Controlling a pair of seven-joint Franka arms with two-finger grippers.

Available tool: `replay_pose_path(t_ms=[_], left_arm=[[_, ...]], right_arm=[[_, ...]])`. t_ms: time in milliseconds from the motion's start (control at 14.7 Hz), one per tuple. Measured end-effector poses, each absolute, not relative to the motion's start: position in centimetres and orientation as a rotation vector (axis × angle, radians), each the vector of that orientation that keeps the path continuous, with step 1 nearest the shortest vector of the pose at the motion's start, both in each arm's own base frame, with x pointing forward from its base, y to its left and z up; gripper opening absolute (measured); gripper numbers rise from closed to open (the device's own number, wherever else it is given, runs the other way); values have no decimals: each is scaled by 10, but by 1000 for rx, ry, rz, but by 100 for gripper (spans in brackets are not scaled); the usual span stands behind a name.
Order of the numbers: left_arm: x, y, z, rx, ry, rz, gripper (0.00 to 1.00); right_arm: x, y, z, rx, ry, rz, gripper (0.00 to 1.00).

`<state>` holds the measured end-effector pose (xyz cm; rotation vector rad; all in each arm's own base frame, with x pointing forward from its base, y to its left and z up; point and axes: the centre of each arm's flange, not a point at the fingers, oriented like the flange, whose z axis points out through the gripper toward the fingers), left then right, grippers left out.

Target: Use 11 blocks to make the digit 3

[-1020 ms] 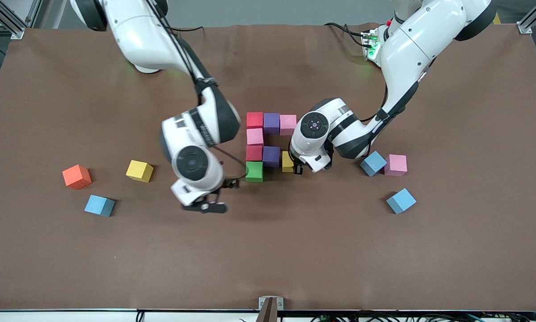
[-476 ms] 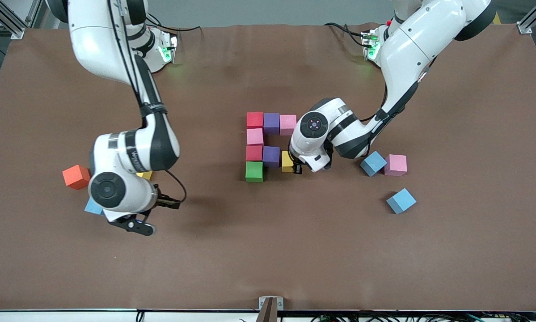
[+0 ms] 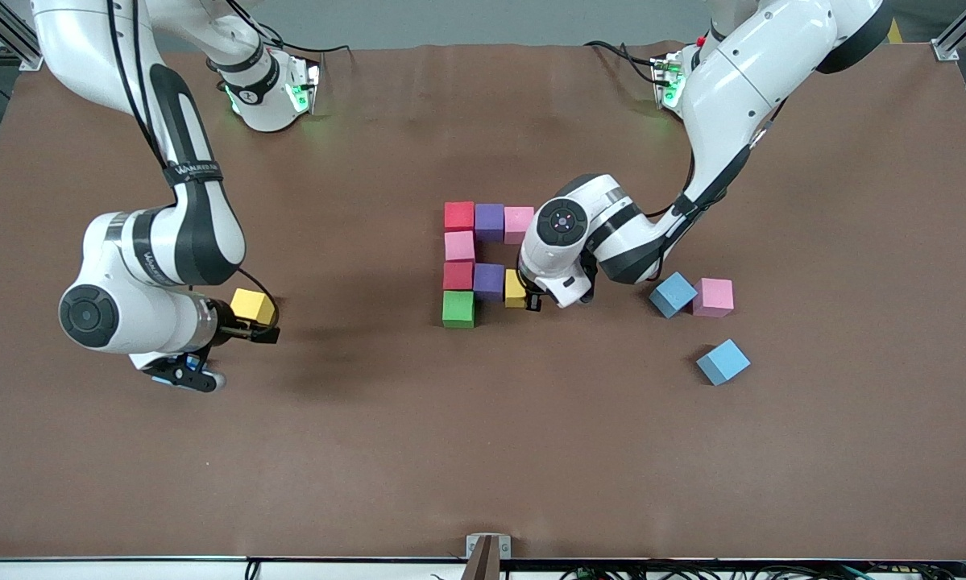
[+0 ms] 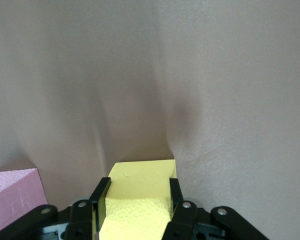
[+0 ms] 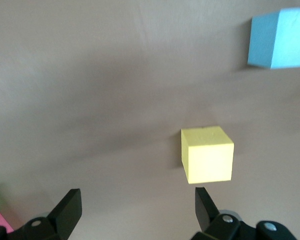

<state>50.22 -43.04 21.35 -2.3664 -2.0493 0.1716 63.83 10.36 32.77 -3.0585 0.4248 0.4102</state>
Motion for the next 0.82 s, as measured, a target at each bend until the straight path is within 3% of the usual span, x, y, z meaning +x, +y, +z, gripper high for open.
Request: replay_pose_path(t_ms=[272, 816], left_arm=[[502, -430, 213, -2366, -2049, 172, 51], [499, -434, 213, -2372, -2042, 172, 51]], right_arm=[[617, 99, 303, -3064, 388, 442, 100], [608, 61, 288, -3043, 131, 486, 100]])
